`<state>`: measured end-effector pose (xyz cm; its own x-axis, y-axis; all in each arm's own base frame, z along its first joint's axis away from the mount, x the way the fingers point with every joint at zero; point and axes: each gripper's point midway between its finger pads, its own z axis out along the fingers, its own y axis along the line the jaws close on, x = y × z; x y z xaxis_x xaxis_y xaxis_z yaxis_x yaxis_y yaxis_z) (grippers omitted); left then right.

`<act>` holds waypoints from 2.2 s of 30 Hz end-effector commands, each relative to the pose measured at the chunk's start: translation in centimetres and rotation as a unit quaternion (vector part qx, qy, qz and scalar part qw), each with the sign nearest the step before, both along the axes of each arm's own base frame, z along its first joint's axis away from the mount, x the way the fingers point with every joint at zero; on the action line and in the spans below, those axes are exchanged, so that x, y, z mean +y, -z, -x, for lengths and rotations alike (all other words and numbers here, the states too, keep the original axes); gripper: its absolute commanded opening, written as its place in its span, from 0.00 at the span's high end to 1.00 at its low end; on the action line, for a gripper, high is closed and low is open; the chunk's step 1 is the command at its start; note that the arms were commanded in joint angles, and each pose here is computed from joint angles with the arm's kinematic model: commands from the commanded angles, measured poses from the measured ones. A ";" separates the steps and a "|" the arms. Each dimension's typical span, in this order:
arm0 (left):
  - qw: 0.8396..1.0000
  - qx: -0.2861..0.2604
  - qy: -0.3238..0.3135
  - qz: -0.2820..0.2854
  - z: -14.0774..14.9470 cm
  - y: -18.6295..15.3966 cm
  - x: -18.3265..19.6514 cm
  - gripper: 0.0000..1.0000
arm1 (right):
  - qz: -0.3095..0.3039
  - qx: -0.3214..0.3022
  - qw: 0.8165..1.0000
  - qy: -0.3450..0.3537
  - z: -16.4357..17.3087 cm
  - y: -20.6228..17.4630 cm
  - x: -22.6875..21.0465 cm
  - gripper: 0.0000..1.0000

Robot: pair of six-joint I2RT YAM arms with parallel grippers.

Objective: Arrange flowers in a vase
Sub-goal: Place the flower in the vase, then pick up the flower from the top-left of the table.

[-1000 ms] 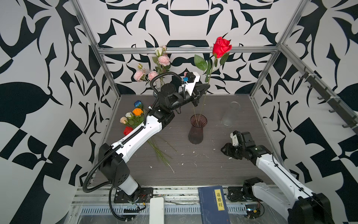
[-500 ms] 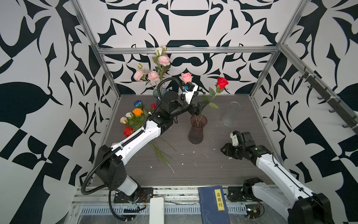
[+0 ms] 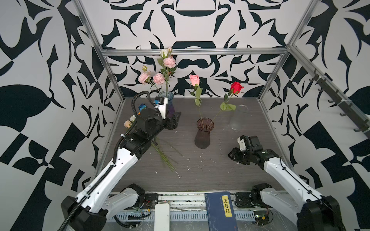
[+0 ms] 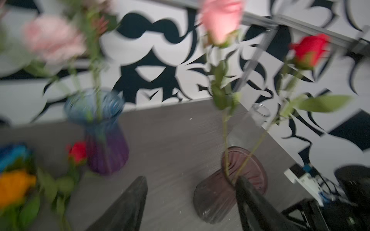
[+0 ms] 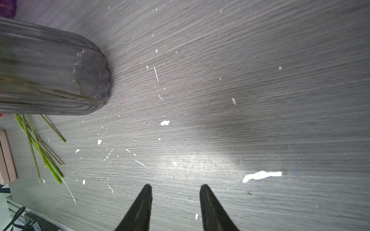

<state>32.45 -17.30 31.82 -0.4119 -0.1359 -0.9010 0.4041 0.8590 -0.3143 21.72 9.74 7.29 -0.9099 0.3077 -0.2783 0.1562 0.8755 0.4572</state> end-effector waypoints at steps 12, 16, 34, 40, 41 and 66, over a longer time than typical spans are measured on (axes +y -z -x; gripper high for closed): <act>0.923 0.361 -0.124 0.048 -0.8 21.4 8.0 0.65 | -0.006 -0.005 1.000 -0.013 -0.4 -0.4 0.4 0.56; 0.910 0.391 -0.135 0.026 -1.5 23.5 8.5 0.70 | -0.005 -0.005 1.000 -0.013 -0.4 -0.4 0.4 0.57; 0.867 0.453 -0.206 -0.031 -0.6 28.7 11.1 0.74 | -0.004 -0.002 1.000 -0.012 -0.5 0.0 0.4 0.57; 0.864 0.460 -0.204 -0.032 -0.8 29.5 11.0 0.75 | -0.003 -0.002 1.000 -0.012 -0.4 0.0 0.3 0.56; 0.863 0.461 -0.205 -0.034 -1.0 29.7 11.1 0.76 | -0.003 -0.002 1.000 -0.012 -0.4 -0.1 0.3 0.57; 0.943 0.120 -0.293 0.105 -1.4 5.1 14.5 1.00 | -0.003 -0.007 1.000 -0.008 -0.4 -0.3 0.2 0.57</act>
<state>34.14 -4.06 23.02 -0.5194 -0.5157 -0.6814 -0.2117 0.8502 -0.4820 21.68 9.97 6.94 -0.9178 0.2986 -0.2617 0.1533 0.8744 0.4604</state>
